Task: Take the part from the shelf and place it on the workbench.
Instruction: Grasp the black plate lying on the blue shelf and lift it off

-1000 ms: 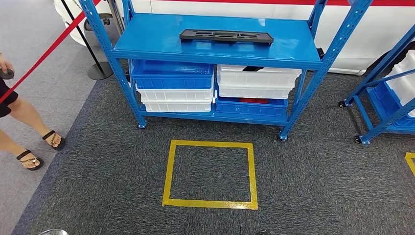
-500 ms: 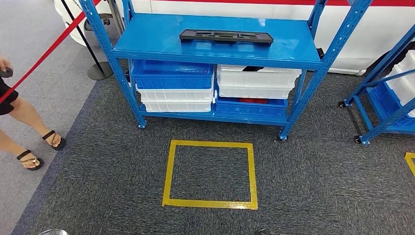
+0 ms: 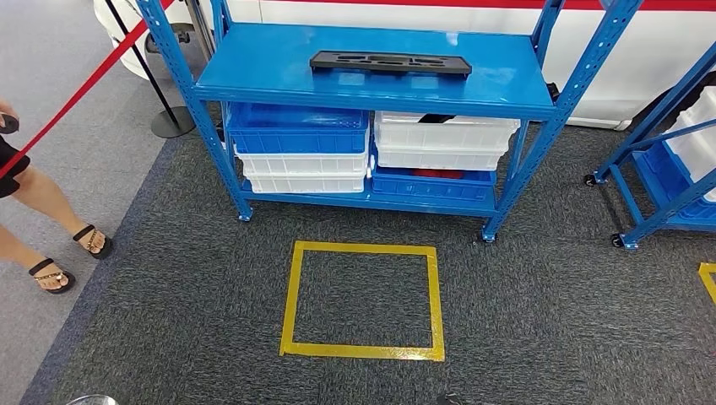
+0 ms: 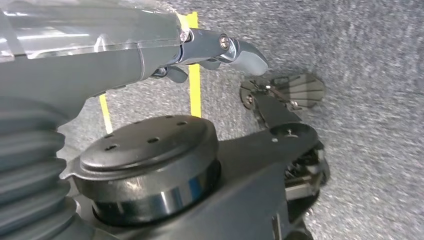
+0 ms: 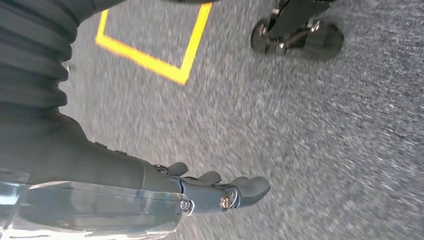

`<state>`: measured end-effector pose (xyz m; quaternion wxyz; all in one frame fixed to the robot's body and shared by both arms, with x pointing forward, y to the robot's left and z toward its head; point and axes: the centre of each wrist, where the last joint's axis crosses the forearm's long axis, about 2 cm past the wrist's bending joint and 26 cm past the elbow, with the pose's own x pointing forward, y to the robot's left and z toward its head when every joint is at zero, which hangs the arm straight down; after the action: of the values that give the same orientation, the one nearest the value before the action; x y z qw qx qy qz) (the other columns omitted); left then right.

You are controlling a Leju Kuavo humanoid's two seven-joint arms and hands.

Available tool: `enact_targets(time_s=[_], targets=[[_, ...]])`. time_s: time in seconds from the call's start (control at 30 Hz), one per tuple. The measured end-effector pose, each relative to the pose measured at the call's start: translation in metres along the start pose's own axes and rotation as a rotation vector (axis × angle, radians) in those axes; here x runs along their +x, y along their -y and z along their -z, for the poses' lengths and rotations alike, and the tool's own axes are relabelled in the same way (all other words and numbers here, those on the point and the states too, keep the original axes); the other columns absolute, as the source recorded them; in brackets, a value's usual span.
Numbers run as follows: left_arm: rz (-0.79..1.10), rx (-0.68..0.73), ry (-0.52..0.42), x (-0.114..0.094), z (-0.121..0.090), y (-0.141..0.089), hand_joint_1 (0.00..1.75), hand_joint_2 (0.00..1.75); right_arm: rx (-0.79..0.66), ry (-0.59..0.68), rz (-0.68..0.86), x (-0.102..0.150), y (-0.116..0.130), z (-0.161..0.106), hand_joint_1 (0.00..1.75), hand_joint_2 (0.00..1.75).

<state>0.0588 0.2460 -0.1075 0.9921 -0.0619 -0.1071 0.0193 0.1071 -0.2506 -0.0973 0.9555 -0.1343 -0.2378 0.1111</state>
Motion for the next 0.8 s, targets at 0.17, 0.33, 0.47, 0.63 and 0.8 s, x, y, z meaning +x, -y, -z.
enact_targets(time_s=[0.17,0.33,0.47,0.63,0.8], targets=[[0.006,0.011,-0.026,0.0,0.0,-0.001,0.0,0.0,0.158,0.107,0.153,0.005,-0.004,0.0,0.0,0.0],[0.003,-0.013,-0.041,0.0,0.0,-0.001,0.0,0.0,0.414,0.391,0.156,0.028,-0.005,0.004,0.0,0.87],[-0.001,-0.013,-0.046,0.001,0.0,-0.002,0.0,0.0,0.476,0.62,0.089,0.057,0.003,0.01,0.0,0.0],[-0.032,-0.009,-0.045,0.001,0.0,-0.004,0.0,0.0,0.549,0.876,0.009,0.103,0.011,0.01,0.0,0.0],[-0.053,-0.007,-0.045,0.0,0.0,-0.004,0.0,0.0,0.671,1.056,-0.021,0.139,0.007,-0.007,0.0,0.0]])
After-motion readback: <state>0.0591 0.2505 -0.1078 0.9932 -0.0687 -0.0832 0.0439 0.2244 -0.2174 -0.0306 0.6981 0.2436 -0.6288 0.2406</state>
